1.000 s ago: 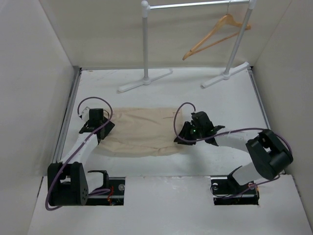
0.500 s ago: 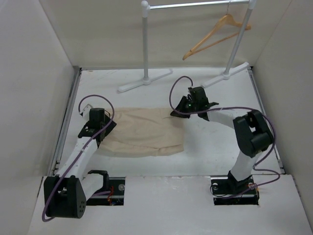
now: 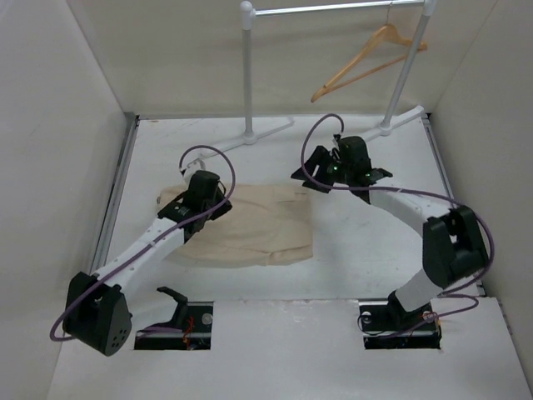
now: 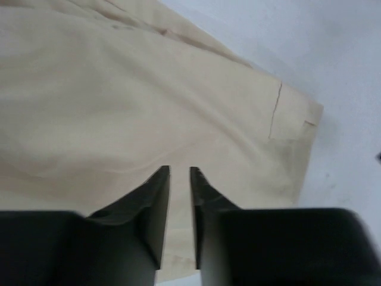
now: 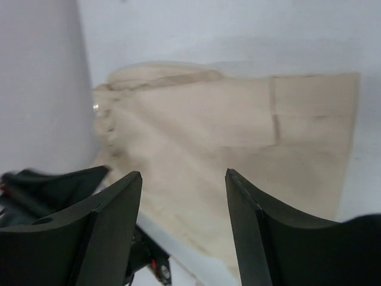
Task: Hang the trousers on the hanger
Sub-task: Fold the trousers at the center of the board, then pick up the hanger from the clothesline.
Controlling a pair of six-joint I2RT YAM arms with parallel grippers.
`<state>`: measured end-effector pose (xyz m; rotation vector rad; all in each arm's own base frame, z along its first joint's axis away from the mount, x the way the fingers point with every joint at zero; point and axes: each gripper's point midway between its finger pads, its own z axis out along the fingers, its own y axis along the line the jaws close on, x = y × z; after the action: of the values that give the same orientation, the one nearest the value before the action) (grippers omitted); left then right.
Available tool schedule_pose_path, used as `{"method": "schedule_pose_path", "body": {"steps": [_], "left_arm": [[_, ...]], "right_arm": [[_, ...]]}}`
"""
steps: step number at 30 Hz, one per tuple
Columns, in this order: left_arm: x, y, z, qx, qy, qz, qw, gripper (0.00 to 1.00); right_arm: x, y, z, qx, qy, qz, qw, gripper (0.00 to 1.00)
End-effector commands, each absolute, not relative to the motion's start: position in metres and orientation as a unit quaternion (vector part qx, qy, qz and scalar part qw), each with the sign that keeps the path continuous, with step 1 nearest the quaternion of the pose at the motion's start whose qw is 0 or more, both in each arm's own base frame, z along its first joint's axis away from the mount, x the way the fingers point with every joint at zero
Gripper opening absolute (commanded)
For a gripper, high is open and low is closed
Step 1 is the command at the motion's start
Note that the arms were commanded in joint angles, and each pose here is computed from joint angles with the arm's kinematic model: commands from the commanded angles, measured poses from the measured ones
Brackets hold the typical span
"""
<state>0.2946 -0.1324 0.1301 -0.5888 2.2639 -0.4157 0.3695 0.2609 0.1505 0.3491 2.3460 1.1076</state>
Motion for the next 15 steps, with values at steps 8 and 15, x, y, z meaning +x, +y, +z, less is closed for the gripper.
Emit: {"method": "schedule_pose_path", "body": {"steps": [8, 15], "left_arm": [[0.302, -0.144, 0.12, -0.222, 0.887, -0.152, 0.374, 0.03], [0.292, -0.188, 0.117, -0.171, 0.896, -0.194, 0.361, 0.29]], "right_arm": [[0.36, 0.242, 0.339, 0.054, 0.793, 0.45, 0.407, 0.09], [0.443, 0.165, 0.418, 0.136, 0.753, 0.368, 0.529, 0.51]]}}
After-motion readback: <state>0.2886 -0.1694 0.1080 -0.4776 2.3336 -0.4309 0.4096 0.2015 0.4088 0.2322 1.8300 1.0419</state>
